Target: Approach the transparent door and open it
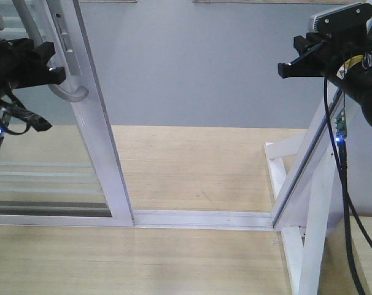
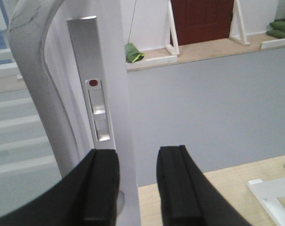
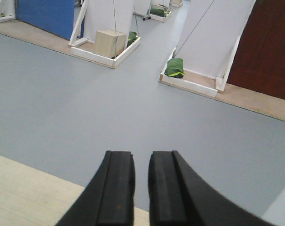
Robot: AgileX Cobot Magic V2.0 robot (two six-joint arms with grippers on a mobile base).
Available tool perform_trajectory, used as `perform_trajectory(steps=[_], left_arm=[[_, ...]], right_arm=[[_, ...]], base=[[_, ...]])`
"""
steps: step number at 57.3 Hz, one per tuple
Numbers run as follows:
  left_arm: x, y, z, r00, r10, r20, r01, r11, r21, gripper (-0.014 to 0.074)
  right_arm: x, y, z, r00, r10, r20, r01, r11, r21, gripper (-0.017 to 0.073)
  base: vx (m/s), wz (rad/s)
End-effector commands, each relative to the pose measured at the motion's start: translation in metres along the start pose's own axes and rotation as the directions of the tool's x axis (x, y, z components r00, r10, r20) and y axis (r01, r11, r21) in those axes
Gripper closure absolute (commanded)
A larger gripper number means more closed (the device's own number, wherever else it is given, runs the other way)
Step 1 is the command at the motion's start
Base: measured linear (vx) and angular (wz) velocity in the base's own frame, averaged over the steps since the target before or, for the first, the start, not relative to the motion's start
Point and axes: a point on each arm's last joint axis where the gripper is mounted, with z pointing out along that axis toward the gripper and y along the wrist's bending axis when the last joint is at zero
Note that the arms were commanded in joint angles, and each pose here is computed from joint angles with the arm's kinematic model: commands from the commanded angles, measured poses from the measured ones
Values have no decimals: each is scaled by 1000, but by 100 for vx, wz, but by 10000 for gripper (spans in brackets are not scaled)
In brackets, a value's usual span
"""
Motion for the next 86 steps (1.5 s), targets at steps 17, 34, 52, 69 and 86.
perform_trajectory(steps=[17, 34, 52, 69, 86], left_arm=[[10, -14, -78, 986, -19, 163, 14, 999, 29, 249], [43, -26, -141, 975, -99, 197, 88, 994, 62, 284], [78, -42, -182, 972, -102, 209, 70, 986, 154, 350], [82, -42, -184, 971, -103, 214, 70, 985, 155, 362], [82, -42, -184, 971, -103, 216, 70, 985, 156, 603]], right_arm=[[-26, 17, -105, 975, 8, 223, 4, 998, -55, 353], [-10, 29, -193, 962, 61, 265, -56, 998, -26, 353], [24, 42, -257, 940, 69, 333, -79, 997, 16, 353], [30, 44, -265, 933, 58, 355, -71, 997, 24, 359], [31, 44, -265, 934, 71, 350, -83, 996, 21, 572]], base=[[0, 0], [0, 0], [0, 0], [0, 0], [0, 0]])
